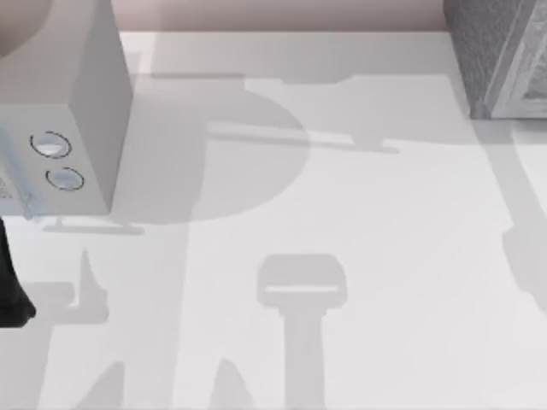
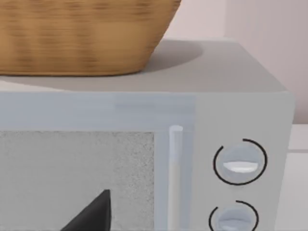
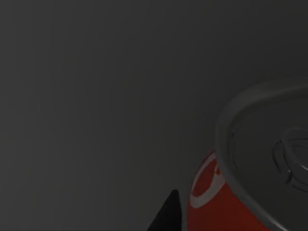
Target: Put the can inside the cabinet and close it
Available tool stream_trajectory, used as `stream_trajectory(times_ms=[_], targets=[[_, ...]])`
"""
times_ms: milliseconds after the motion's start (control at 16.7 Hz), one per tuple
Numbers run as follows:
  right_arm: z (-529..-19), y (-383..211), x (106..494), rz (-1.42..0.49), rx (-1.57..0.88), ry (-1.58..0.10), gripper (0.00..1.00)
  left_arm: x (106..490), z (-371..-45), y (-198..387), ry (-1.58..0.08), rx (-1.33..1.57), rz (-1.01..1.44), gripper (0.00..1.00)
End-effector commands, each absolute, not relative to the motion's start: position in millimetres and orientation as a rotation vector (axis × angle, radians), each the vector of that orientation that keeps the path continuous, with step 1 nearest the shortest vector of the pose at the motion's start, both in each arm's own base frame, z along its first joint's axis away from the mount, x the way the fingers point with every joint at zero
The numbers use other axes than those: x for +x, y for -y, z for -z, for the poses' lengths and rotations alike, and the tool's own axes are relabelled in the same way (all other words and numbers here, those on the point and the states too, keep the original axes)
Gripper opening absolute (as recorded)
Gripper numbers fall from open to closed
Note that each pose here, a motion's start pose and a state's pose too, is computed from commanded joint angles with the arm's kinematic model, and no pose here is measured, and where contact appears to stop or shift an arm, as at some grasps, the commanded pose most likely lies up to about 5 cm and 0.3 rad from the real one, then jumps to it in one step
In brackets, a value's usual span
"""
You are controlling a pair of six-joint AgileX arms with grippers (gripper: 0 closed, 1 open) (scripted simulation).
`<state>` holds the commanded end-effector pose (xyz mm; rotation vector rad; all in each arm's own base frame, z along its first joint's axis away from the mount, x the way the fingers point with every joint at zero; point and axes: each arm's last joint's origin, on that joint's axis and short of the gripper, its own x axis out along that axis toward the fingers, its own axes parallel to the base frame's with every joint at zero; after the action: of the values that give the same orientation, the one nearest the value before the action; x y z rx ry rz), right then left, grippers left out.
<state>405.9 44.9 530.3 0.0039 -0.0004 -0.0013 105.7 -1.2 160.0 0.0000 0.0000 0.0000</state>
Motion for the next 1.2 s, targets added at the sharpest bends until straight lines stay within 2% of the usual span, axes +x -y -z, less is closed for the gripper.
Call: stream_trajectory(times_ms=[480,1200], targets=[[-530.3,-44.9,405.9,0.001,0.004,0.0,0.98,105.7,-160.0,1.2,0.0,0.0,0.0,1.0],[-535.0,-45.2,399.7,-0.007,0.002,0.014,1.0,105.7,-160.0,1.2,0.0,0.0,0.0,1.0]])
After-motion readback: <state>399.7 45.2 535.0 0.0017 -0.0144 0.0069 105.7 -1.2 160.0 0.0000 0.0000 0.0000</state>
